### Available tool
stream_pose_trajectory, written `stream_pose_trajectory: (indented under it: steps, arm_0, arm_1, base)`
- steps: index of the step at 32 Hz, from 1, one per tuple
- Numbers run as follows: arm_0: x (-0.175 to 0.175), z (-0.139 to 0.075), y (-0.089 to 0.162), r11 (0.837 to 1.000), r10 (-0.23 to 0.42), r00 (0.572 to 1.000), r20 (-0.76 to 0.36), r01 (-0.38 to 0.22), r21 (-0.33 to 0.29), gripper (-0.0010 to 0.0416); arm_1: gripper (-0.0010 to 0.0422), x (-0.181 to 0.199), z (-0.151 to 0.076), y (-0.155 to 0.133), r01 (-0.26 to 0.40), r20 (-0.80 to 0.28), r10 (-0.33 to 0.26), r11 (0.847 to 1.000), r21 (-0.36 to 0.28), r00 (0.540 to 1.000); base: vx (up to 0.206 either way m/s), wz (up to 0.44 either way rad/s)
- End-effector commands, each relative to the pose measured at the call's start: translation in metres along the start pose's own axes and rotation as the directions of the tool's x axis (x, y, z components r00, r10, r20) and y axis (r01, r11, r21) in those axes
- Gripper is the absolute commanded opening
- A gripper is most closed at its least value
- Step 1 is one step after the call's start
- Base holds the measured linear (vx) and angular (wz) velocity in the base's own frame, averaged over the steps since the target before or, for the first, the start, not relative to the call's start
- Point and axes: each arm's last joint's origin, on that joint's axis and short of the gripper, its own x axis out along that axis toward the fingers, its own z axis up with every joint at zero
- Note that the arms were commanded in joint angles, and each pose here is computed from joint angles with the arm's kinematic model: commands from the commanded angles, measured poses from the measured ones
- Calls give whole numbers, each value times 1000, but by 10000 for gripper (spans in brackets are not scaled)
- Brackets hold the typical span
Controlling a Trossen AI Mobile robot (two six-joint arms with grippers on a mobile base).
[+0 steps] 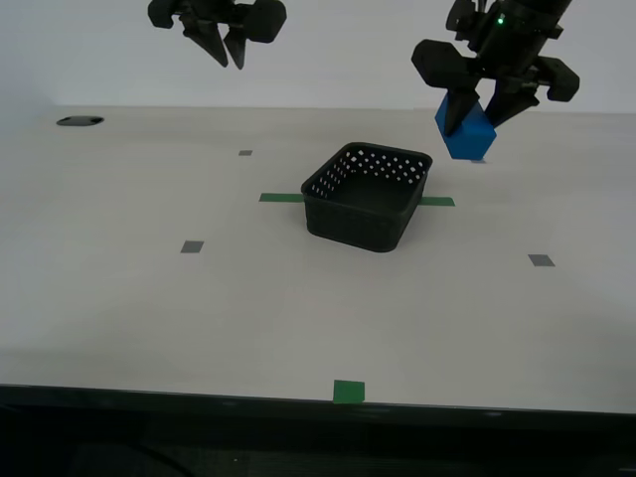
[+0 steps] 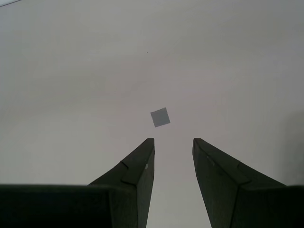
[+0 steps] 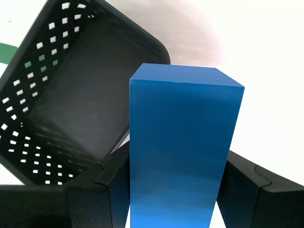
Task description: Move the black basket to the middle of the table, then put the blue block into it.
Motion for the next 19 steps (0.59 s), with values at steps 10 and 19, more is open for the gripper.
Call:
stream_pose_trajectory:
  steps: [10,19]
  arm_0:
    - [-19,28,42,983,150,973,174,-128,-132,-1]
    - [-6,19,68,948,269,957,110,-243,-204,-1]
  arm_1:
    - [105,0,1,0,-1,8,1,1000,0,1000]
    - [105,0,1,0,-1,13,1,1000,-1,1000]
  base:
    - [0,0]
    - [0,0]
